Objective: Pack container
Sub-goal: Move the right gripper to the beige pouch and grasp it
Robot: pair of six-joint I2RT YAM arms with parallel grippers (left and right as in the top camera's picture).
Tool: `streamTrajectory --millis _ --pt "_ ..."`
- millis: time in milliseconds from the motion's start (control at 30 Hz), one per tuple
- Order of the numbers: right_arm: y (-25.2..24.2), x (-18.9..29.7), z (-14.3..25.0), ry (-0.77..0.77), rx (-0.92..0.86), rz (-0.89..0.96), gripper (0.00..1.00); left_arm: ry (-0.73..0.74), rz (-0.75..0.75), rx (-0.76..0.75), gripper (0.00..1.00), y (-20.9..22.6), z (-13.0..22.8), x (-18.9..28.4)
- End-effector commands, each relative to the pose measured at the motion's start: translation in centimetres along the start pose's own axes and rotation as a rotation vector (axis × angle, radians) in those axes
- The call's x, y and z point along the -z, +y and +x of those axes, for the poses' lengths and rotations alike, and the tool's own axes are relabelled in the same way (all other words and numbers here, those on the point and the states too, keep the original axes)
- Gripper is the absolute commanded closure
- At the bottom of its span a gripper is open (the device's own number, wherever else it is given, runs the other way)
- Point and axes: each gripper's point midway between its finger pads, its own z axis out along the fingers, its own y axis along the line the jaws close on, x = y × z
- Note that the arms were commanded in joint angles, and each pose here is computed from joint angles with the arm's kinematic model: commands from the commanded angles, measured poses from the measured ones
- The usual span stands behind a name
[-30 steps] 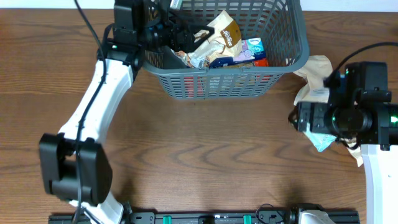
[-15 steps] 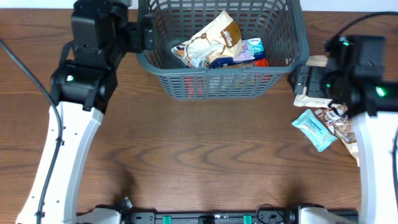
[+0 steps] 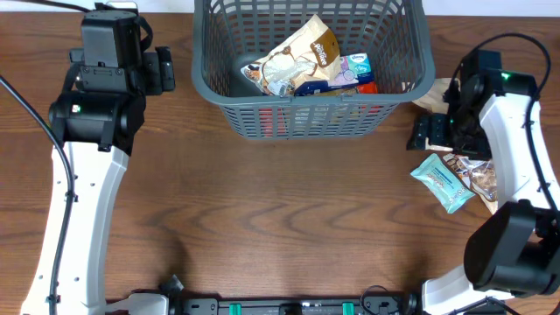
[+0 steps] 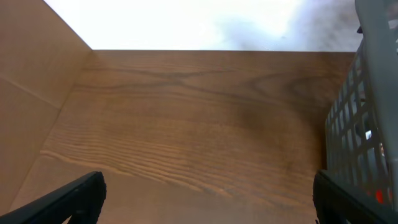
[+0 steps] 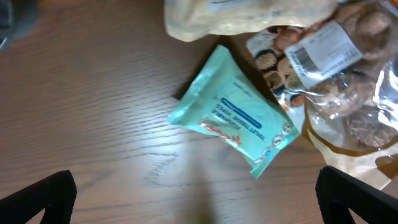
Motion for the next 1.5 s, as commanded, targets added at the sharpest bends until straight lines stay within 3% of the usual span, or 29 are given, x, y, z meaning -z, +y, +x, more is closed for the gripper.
streamTrajectory --millis 0,167,300,533,867,1267,1467 --pt "-1.7 0.7 -0.2 -0.027 -0.049 -0.003 0.01 -0.001 -0.024 0.01 0.02 0.5 -0.1 0.1" --pt "-5.9 0.5 -0.1 -0.027 -0.169 -0.015 0.01 0.019 -0.024 0.003 0.01 0.5 0.3 0.1" --pt "-8.4 0.4 0.2 -0.041 -0.133 -0.082 0.01 0.02 -0.02 0.002 0.01 0.4 0.4 0.1" --pt "-7.0 1.9 -1.5 -0.233 0.166 -0.38 0.01 0.021 -0.02 0.002 0.01 0.4 0.4 0.1" --pt "-6.9 0.7 -4.9 -0.305 0.28 -0.264 0.01 0.022 -0.02 0.002 0.01 0.4 0.4 0.0" --pt "-5.0 -7.0 -6.9 -0.178 0.326 -0.257 0.01 0.024 -0.015 0.001 0.01 0.3 0.4 0.0" --pt "-4.7 -8.6 -8.4 -0.197 0.316 -0.24 0.01 0.026 0.065 0.003 0.01 -1.1 0.5 0.1"
